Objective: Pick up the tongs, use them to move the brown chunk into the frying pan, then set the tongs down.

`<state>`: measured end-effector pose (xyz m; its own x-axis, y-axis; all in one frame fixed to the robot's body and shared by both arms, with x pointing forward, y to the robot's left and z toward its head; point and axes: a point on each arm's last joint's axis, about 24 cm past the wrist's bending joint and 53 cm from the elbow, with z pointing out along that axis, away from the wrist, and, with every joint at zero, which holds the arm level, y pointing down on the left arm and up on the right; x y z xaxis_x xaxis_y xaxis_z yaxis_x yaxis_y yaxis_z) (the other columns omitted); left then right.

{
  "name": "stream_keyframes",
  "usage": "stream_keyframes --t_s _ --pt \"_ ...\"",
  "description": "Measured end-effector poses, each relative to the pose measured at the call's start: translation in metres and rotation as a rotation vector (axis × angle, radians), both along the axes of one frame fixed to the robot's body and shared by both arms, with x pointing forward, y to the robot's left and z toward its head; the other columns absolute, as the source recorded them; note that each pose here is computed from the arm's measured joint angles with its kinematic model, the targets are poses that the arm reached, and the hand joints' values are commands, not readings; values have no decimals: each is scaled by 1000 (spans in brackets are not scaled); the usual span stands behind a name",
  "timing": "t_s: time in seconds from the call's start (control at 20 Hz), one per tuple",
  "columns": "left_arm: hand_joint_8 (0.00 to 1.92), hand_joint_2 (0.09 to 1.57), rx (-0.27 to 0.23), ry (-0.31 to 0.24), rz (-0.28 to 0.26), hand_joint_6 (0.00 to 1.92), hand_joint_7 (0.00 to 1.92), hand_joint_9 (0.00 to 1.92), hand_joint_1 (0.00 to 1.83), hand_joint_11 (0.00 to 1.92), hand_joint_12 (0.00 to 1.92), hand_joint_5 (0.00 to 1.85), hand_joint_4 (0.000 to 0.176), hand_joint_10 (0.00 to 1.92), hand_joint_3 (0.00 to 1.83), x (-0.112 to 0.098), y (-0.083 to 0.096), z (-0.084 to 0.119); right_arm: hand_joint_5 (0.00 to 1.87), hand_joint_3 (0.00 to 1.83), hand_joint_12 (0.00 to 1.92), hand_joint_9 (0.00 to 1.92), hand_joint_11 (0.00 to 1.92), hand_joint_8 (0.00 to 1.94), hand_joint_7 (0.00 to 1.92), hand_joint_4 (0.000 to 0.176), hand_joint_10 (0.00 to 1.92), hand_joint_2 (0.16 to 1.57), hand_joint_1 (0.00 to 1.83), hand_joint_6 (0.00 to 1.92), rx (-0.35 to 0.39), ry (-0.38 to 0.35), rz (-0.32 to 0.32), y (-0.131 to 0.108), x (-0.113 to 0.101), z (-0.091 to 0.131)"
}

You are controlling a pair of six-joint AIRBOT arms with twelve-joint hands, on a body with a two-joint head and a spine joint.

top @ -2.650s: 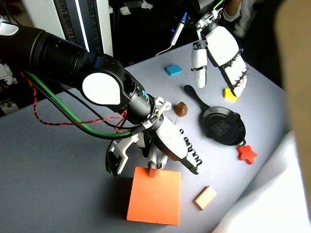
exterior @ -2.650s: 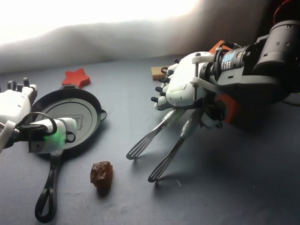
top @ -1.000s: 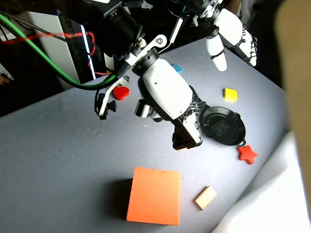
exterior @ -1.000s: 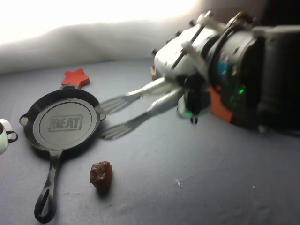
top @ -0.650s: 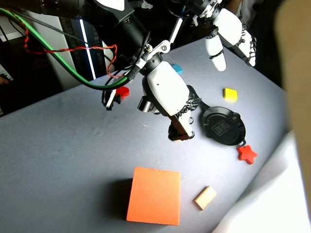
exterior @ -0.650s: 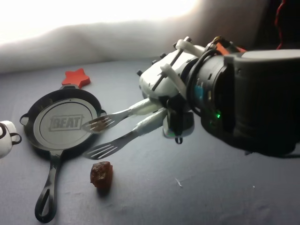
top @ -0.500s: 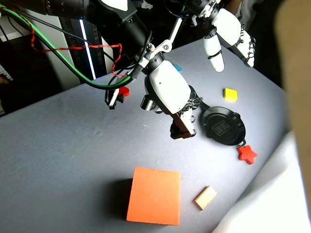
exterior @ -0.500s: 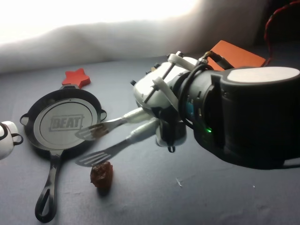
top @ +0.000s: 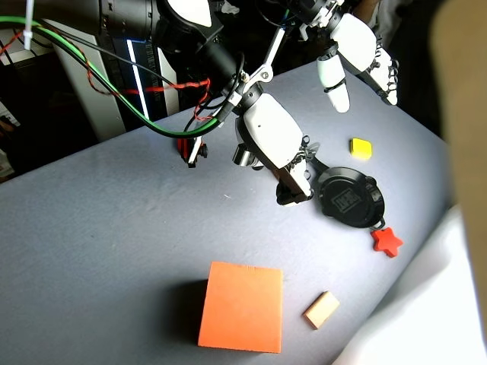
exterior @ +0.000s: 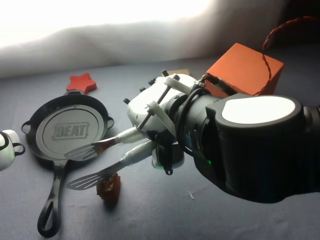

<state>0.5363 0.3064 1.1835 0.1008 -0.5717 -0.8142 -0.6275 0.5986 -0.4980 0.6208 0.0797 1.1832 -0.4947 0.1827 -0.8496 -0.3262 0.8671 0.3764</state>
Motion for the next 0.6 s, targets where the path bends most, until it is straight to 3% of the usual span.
stream_keyframes --t_s 0.05,0.25,0.6 --pt "1 1299 0 0 -1 2 54 55 25 0 251 15 0 1 3 0 0 0 555 0 1582 505 64 7 837 0 686 1208 1053 524 -6 -4 -2 -1 1 -2" --pt "4 1281 5 3 -3 9 83 77 70 0 330 57 0 5 0 0 0 0 556 0 1595 505 66 7 838 0 691 1204 1061 523 -20 17 -15 -6 2 -15" --pt "4 1290 8 4 -5 6 65 57 40 0 259 23 0 2 0 0 0 0 557 0 1597 493 57 5 834 0 703 1205 1046 523 -39 31 -36 -14 8 -29"
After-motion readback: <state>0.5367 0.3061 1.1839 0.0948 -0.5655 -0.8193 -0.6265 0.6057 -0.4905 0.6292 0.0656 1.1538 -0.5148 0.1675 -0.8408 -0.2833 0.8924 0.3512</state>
